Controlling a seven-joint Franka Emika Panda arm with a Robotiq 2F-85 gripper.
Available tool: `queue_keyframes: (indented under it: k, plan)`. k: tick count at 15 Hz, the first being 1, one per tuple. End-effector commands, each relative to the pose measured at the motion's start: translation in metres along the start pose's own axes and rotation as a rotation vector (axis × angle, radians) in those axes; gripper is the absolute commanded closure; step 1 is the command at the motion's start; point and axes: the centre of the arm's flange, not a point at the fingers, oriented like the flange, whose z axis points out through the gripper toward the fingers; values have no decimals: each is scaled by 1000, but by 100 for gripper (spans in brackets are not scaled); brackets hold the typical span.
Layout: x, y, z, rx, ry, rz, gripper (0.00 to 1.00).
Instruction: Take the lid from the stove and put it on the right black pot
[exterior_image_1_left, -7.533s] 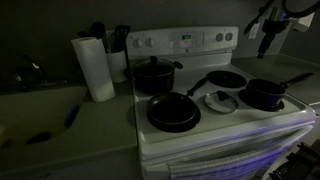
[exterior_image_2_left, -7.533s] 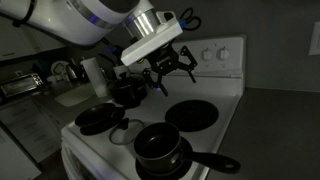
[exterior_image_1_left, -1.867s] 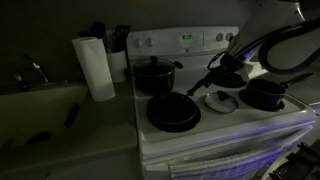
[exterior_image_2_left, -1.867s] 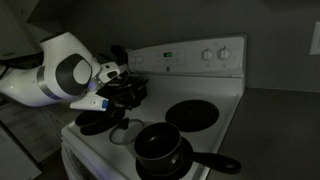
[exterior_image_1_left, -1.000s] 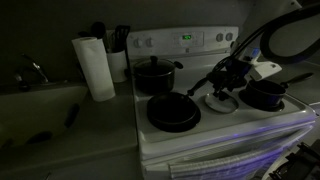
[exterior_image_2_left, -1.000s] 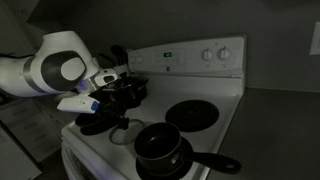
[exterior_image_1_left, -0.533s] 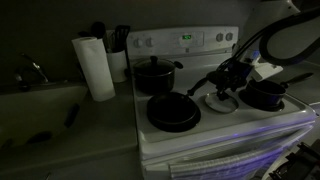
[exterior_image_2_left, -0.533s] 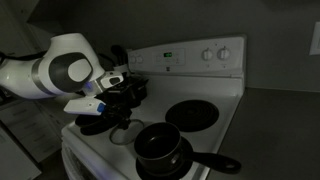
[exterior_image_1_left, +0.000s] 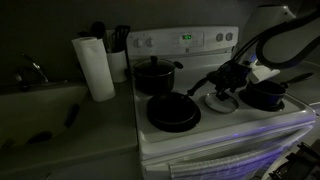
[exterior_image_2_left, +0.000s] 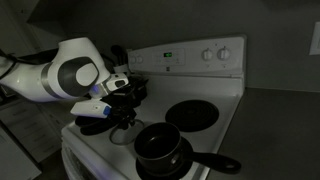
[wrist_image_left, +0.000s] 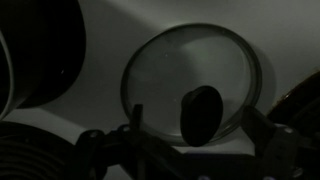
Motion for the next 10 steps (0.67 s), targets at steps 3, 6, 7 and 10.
queue_keyframes:
  k: [3,6,7,10]
  plan:
    - [8,-2,7,18,16,-8,0]
    - [9,-3,13,46,-10,0,0]
    - [9,-3,16,51,-11,2,0]
    - [9,-2,21,52,-21,6,0]
